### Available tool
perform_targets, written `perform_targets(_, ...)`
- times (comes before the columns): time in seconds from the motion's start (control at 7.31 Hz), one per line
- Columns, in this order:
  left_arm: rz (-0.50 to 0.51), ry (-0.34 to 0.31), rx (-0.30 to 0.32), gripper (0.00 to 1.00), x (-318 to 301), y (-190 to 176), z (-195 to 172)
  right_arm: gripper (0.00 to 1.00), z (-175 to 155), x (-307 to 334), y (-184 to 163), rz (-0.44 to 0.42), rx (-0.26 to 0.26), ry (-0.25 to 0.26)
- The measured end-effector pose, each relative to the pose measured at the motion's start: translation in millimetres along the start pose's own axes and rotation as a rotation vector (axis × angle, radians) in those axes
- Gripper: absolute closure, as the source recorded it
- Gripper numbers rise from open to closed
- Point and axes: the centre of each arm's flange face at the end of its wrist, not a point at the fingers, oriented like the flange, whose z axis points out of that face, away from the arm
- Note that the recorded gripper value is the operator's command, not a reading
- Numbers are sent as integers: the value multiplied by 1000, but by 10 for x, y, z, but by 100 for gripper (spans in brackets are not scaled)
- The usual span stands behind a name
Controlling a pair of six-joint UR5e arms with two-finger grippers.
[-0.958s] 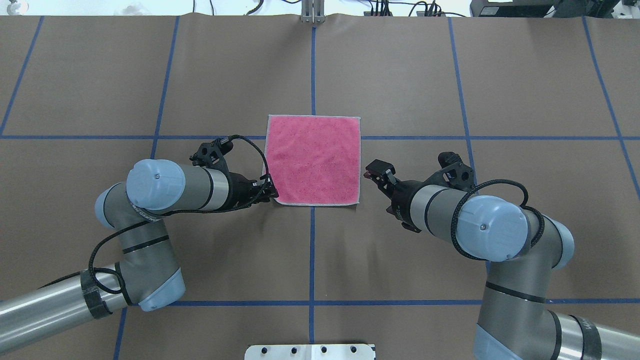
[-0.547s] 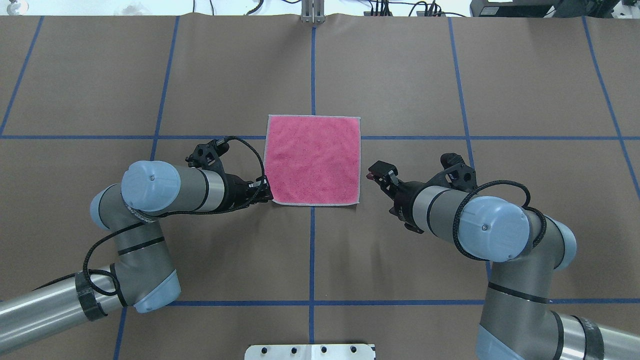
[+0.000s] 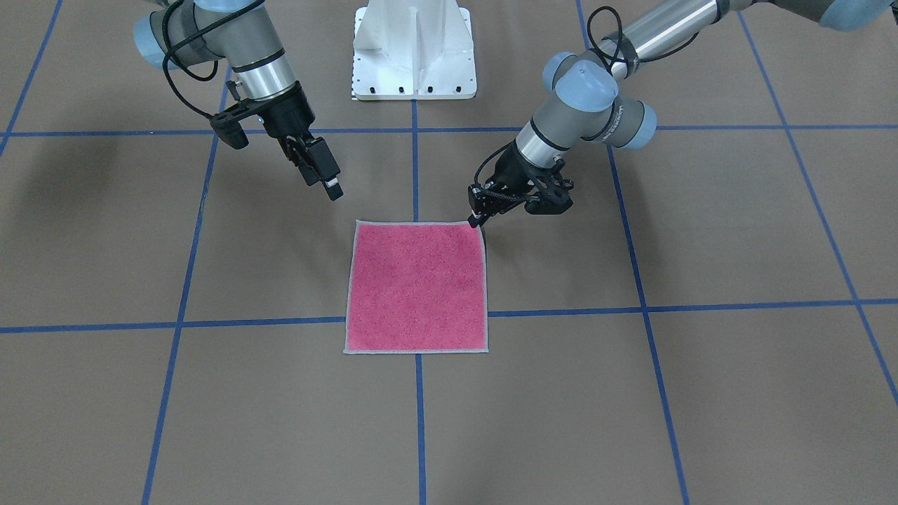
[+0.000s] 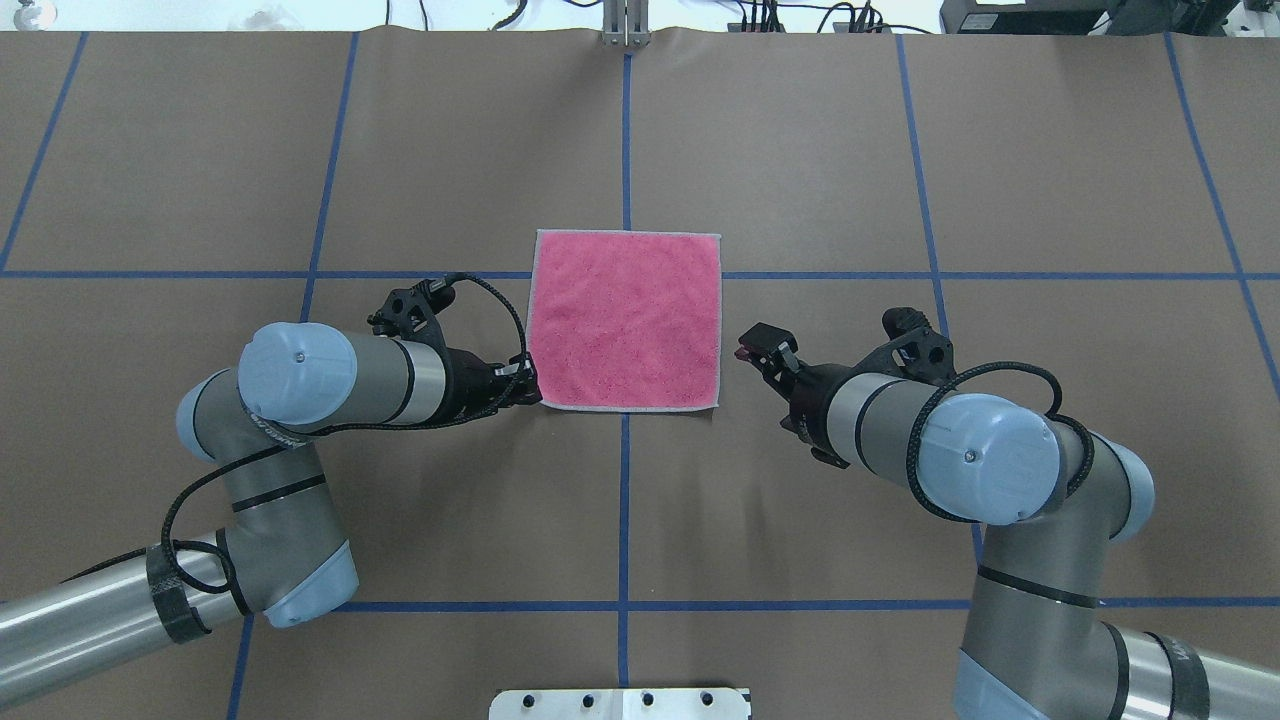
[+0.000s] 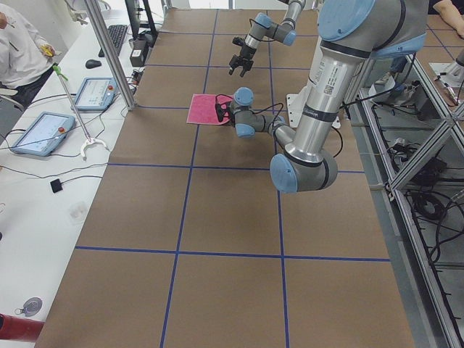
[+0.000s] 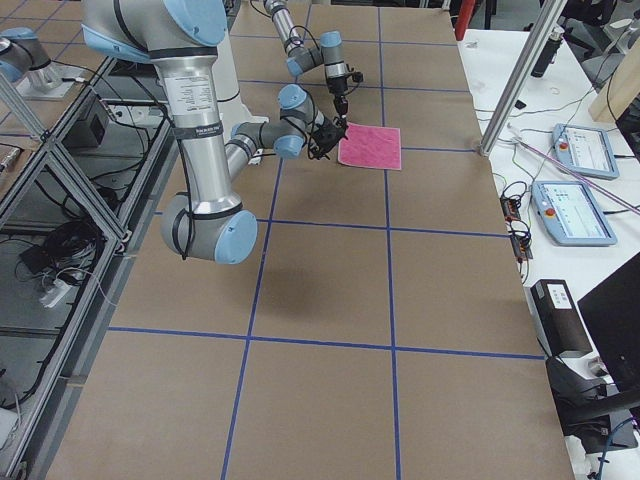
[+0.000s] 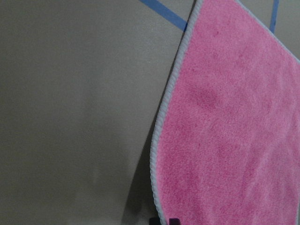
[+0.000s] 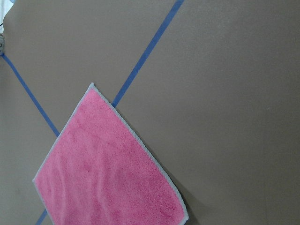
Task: Fold towel twice with both arms
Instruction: 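Lower the right gripper to the towel's near corner, then grasp the towel's near corner with the right gripper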
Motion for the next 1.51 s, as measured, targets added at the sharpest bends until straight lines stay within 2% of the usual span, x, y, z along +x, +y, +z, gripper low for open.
perform_targets(0.14,0,0,0,100,1,0,0,1,28,62,25,-6,0,15)
perform_targets(0.55,-1,1,-1,100,3,6,0,3,200,325,333,-115,12,133)
perform_targets(0.68,-1,1,0,100,2,8,0,5,315,320,459,-134,14,152)
perform_targets(0.96,-1,1,0,100,3,9,-1,21,554,175,620,-139,23,157)
perform_targets(1.09,-1,1,0,100,3,10,-1,26,607,68,621,-132,29,148)
perform_targets(1.51,-1,2,0,100,4,11,-3,26,809,-180,493,-115,69,140)
